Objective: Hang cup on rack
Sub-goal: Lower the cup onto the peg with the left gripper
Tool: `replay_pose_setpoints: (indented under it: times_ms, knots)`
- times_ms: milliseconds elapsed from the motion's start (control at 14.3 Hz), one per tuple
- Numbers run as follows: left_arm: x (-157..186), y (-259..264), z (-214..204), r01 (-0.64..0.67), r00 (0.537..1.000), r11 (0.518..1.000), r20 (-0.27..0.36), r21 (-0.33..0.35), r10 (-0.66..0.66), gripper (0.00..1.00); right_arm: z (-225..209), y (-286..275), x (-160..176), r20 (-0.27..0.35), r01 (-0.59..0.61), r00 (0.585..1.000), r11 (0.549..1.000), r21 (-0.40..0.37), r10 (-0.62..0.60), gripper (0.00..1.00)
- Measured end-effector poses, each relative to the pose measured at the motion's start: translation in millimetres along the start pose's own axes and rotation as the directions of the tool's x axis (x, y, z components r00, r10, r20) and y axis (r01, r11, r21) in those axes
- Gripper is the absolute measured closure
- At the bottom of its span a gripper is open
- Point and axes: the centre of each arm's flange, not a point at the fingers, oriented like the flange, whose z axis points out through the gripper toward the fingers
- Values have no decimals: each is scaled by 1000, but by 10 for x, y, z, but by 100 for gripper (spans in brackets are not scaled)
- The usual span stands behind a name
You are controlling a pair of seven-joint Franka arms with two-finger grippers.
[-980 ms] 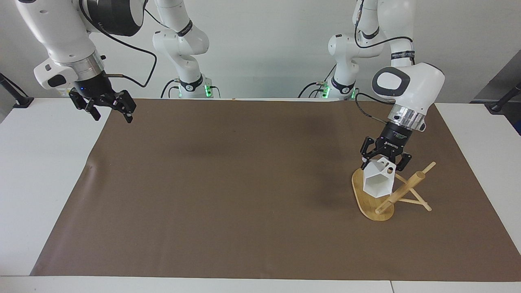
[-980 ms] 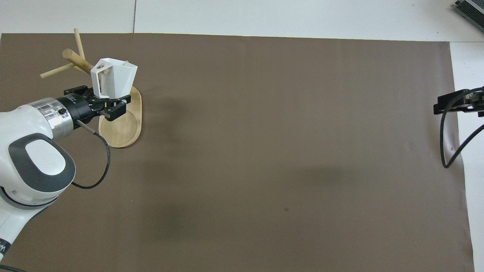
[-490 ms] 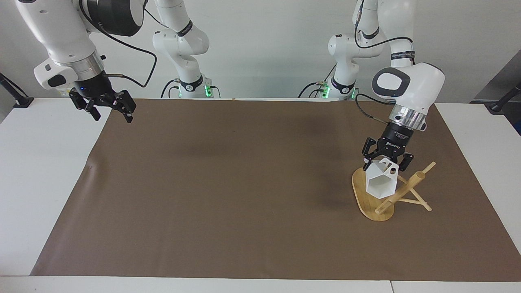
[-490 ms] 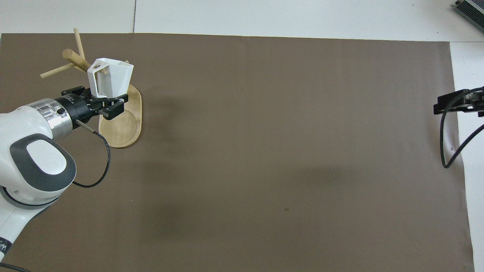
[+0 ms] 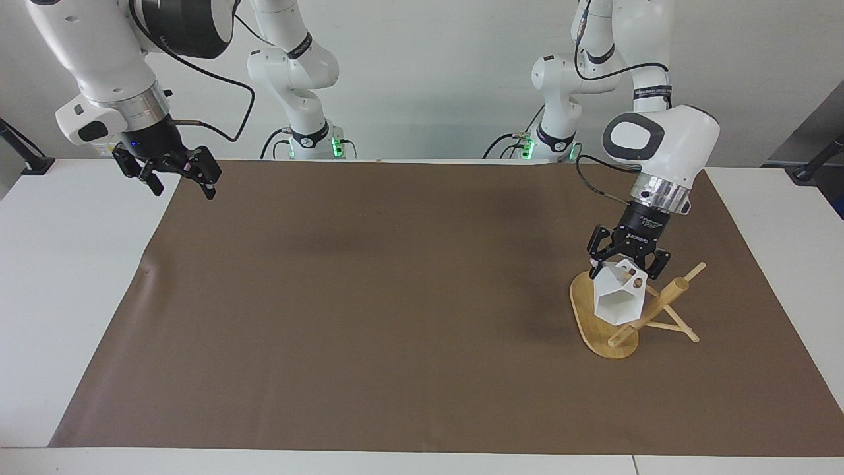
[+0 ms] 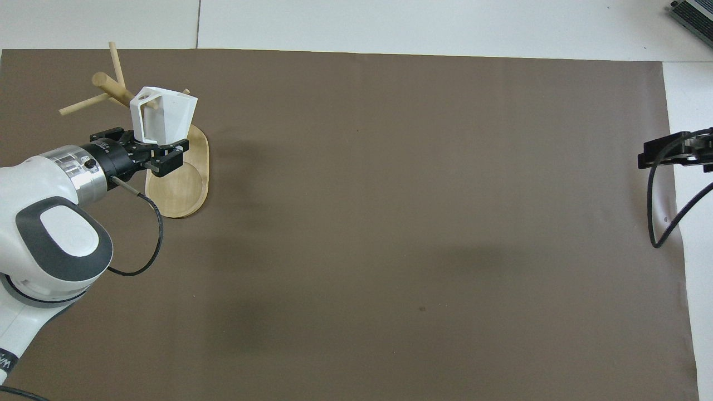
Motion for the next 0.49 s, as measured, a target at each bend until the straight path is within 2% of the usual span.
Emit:
replay_pose_setpoints:
  times_ms: [70,490]
  knots:
    - [4,23,-8,3,1000,1000,1,-3,-3,0,0,0,0,0,0,1000,1000,0,0,0]
    - [23,149,-53,17,1000,1000,3,-19,-17,0,0,0,0,0,0,1000,1000,0,0,0]
